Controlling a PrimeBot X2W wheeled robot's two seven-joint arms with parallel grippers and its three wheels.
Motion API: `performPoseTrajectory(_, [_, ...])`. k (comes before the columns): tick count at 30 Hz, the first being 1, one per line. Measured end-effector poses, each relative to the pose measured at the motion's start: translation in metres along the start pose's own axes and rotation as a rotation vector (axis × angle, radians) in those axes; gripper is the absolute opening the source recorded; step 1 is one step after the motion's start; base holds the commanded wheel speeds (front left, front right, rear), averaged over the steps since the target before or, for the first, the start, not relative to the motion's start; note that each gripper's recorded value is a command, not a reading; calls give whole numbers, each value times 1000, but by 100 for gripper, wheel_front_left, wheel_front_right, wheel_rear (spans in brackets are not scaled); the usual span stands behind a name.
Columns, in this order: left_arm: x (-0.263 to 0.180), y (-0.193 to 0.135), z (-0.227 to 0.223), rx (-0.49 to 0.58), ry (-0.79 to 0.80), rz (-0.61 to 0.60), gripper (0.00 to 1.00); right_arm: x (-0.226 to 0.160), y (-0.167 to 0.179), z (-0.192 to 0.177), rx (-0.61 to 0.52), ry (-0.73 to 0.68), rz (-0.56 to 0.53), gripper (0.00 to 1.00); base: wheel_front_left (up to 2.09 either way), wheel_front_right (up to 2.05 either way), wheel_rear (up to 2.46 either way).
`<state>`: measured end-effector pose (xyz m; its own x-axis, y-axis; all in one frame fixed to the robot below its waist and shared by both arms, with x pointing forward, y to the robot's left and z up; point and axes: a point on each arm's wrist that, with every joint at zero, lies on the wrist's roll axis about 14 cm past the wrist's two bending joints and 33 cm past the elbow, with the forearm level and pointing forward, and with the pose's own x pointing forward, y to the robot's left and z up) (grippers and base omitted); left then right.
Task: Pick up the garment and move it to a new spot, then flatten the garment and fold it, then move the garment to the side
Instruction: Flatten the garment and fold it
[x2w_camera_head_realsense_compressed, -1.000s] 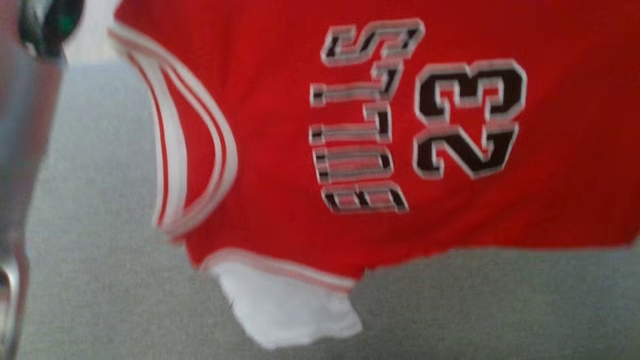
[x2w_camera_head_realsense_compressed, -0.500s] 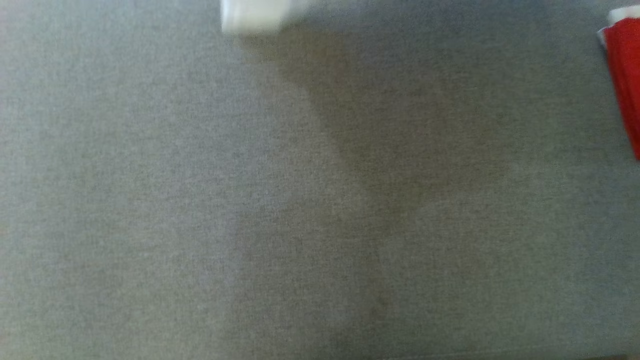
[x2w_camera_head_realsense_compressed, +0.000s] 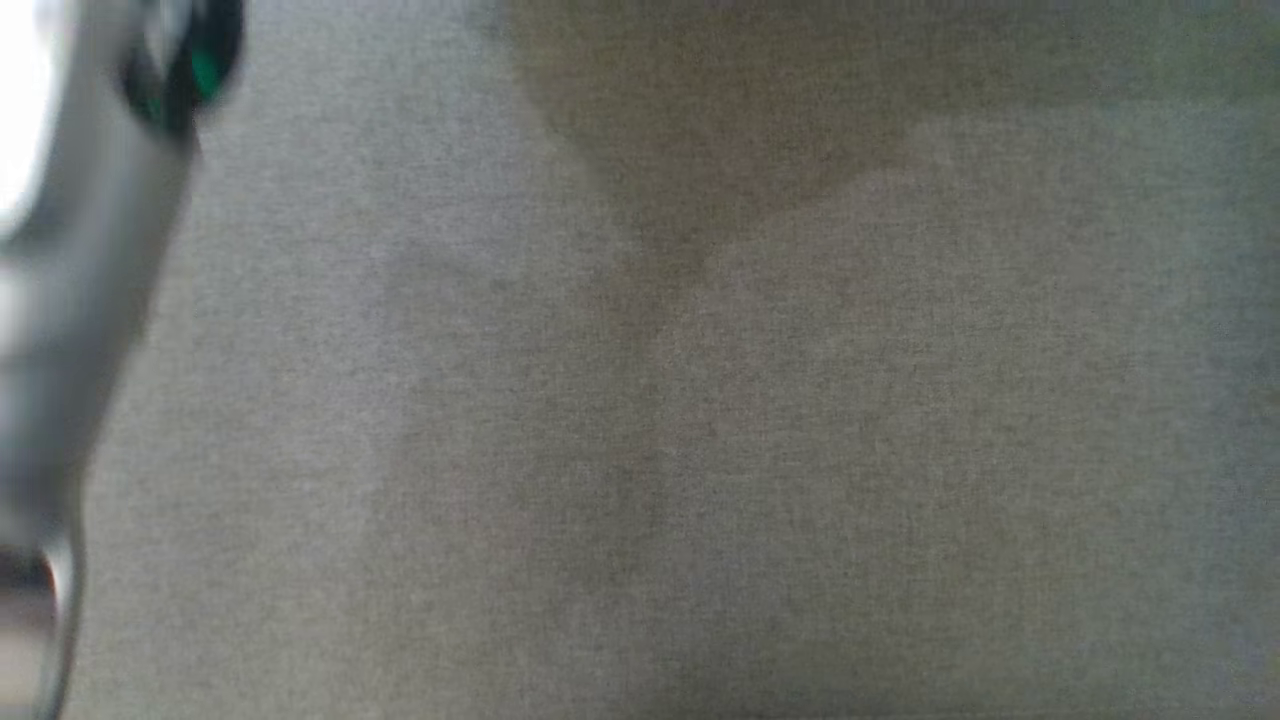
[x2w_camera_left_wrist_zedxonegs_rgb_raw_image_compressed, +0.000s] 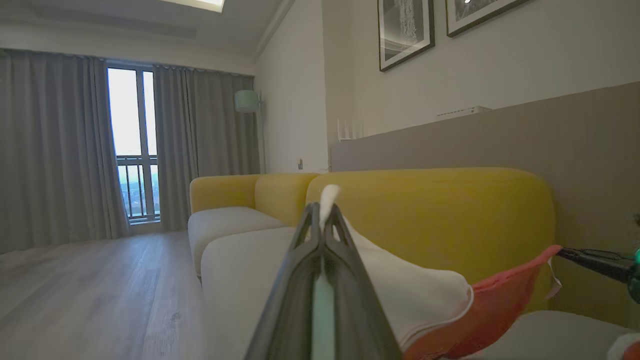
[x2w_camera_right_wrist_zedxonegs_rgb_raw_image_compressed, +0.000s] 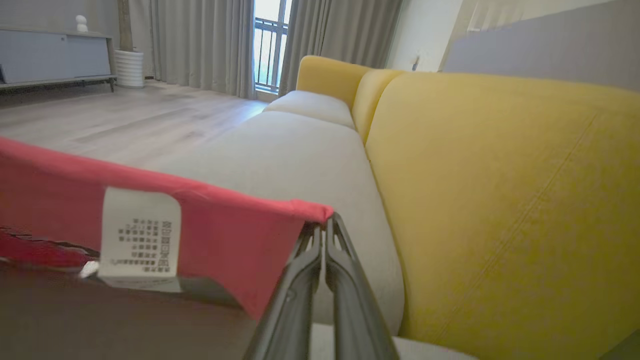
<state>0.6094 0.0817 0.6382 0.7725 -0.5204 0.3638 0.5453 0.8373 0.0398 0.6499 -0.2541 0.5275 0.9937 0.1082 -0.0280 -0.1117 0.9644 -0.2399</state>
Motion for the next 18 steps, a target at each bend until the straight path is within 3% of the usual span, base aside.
performPoseTrajectory(8, [-89, -34, -23, -110, 118, 11, 0, -75, 15, -55, 86, 133, 26, 0, 0, 0, 0])
performPoseTrajectory(12, [-127, -51, -32, -102, 194, -6, 0, -110, 20, -67, 117, 169, 36, 0, 0, 0, 0])
performPoseTrajectory(18, [-193, -91, -43, -207, 290, 28, 0, -180, 25, -79, 168, 222, 38, 0, 0, 0, 0])
